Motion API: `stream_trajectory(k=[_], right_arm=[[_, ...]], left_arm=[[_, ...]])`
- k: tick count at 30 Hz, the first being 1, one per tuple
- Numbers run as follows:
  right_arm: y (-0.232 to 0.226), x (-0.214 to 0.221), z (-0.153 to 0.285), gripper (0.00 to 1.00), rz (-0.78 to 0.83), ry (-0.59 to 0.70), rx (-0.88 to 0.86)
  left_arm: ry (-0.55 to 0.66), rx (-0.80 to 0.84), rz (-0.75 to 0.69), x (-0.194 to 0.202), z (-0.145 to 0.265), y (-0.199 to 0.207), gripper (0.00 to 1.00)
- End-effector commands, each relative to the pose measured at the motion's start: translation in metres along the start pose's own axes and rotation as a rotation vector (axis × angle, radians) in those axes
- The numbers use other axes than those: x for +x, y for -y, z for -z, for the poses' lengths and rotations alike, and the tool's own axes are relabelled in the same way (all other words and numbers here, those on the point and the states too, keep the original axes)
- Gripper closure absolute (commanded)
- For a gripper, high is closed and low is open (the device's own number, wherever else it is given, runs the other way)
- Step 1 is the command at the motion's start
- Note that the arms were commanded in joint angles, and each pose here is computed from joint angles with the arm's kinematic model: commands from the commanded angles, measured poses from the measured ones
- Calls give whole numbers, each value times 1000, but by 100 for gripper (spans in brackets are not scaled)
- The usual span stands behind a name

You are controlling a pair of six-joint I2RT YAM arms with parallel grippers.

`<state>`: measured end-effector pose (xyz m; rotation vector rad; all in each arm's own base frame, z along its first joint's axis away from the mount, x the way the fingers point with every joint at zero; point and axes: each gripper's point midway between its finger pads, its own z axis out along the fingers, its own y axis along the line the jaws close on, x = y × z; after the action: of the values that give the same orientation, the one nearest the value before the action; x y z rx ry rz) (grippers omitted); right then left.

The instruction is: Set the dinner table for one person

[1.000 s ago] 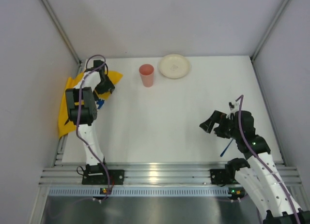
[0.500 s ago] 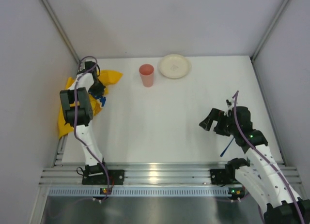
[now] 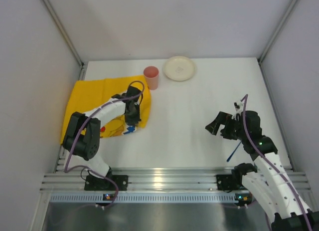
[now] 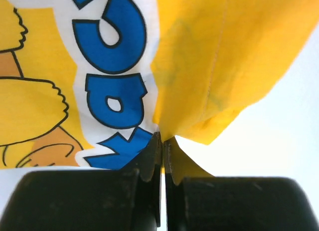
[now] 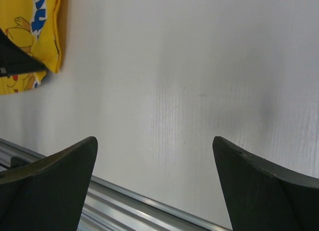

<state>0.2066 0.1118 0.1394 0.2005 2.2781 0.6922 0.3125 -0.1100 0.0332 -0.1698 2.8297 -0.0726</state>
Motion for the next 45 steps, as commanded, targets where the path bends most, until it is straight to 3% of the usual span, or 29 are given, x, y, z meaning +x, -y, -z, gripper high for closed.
stream_trajectory(k=[1, 13, 15, 19, 20, 21, 22, 24, 25, 26, 29, 32, 35, 36, 39, 45], right_arm=[[-15, -23, 15, 0, 31, 88, -31], [-12, -28, 35, 0, 28, 147, 11], [-11, -29, 36, 0, 26, 150, 15], [-14, -34, 43, 0, 31, 164, 19], [-15, -36, 44, 0, 33, 167, 21], [-16, -37, 46, 0, 37, 171, 22], [-17, -43, 49, 0, 40, 186, 30], [-17, -47, 53, 0, 41, 202, 39], [-21, -52, 56, 0, 43, 218, 35], [-22, -55, 58, 0, 41, 227, 34], [-26, -66, 60, 0, 40, 255, 34], [-26, -70, 47, 0, 39, 232, 35], [-26, -64, 18, 0, 33, 124, 27], [-29, -69, 8, 0, 37, 115, 9], [-29, -59, -47, 0, 18, -71, -21], [-29, -72, -124, 0, 65, -220, -10]], left_arm=[[-46, 129, -128, 44, 24, 46, 100], [-135, 340, -647, 139, 49, 238, 100], [-192, 340, -695, 156, 35, 256, 100], [-185, 439, -824, 172, 49, 308, 100], [-175, 445, -840, 173, 55, 312, 93], [-160, 456, -847, 172, 62, 314, 73], [-139, 467, -842, 170, 69, 316, 44], [-42, 519, -783, 147, 102, 320, 16], [-12, 515, -759, 139, 108, 314, 2], [55, 557, -724, 124, 138, 312, 2], [168, 580, -622, 89, 174, 290, 2], [264, 515, -527, 61, 188, 254, 2], [299, 392, -439, 48, 178, 205, 2], [268, 323, -373, 46, 160, 180, 2], [202, 187, -216, 43, 131, 117, 3], [172, 128, -64, 46, 116, 55, 3]])
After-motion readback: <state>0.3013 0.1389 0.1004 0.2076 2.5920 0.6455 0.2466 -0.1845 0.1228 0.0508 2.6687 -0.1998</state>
